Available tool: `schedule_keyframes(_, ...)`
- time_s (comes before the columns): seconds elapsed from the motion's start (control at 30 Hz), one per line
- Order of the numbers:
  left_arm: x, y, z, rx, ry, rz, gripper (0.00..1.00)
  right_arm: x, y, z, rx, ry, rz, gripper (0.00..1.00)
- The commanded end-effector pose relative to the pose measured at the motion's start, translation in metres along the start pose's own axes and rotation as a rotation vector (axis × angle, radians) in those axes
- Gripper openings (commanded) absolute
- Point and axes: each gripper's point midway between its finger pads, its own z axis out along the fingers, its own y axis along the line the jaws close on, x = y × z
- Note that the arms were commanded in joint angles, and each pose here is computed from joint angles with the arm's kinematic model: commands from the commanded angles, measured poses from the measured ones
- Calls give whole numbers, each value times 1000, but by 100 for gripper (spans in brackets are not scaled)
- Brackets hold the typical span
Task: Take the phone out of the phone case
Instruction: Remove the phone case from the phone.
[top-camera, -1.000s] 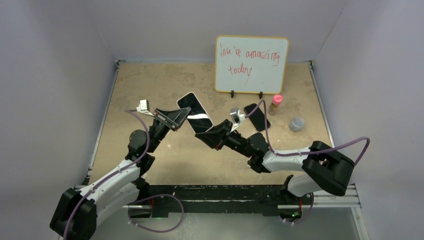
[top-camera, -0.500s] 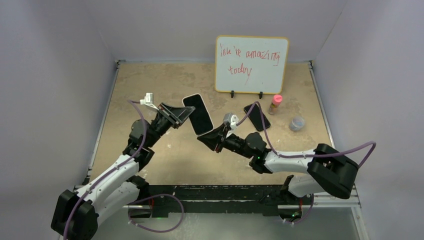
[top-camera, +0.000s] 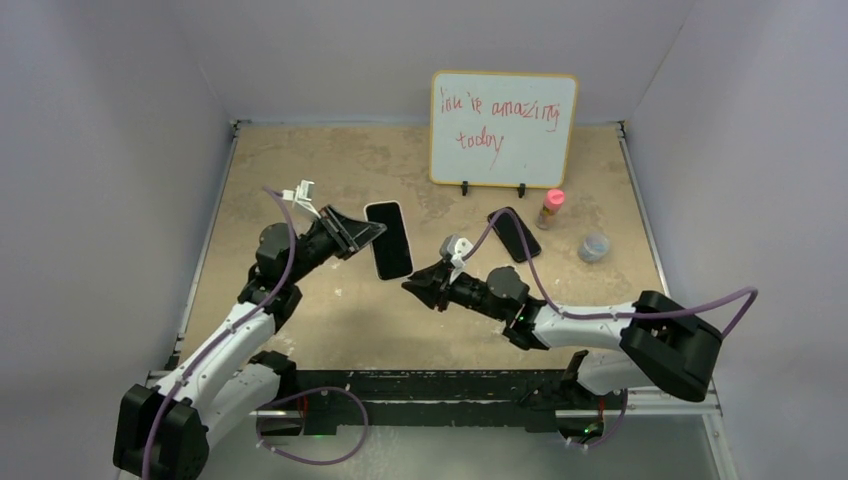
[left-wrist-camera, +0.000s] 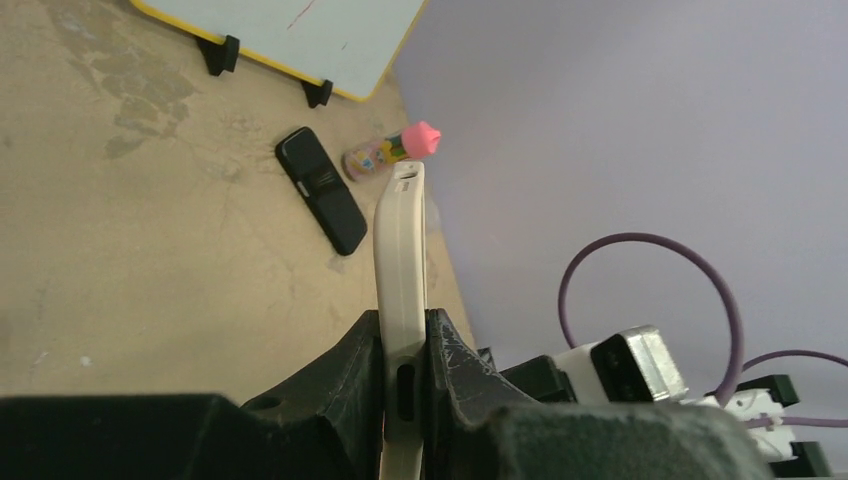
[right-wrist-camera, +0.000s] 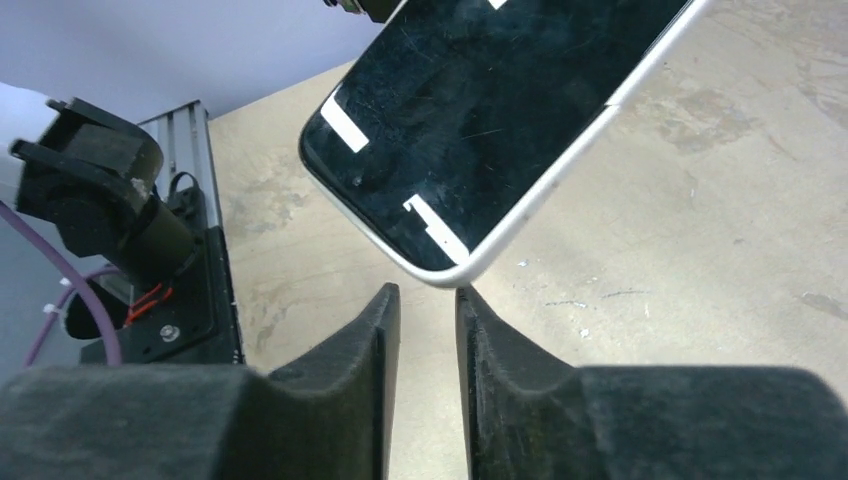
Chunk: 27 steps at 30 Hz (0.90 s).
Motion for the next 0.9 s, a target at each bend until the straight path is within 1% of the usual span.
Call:
schedule_keyframes(0.0,-11,-35,-5,121,57,165,0,-29,3,-11,-7,-101,-9,35)
schedule_keyframes(0.1,-10,-43,-6,145,101,251,0,-29,2,-18,-43,-84,21,46)
schedule_keyframes(0.23,-14,-59,-7,191,131,389,0,-32,3,-28,-125,-73,86,56)
schedule_keyframes(0.37,-19,-74,-4,222,180,493,0,-38,8,-27,-186,-38,74,66)
schedule_keyframes(0.5,-14,-84,1,305,224,491,0,-48,18,-24,-257,-27,45,71)
schedule_keyframes(0.57,-11,-81,4,332,234,483,0,-51,21,-23,-284,-24,36,73)
schedule_keyframes(0.67,-6,-82,5,379,247,481,0,-52,18,-20,-289,-17,28,76)
schedule_keyframes(0.87,1,-81,0,415,264,510,0,-45,13,-8,-321,13,46,78)
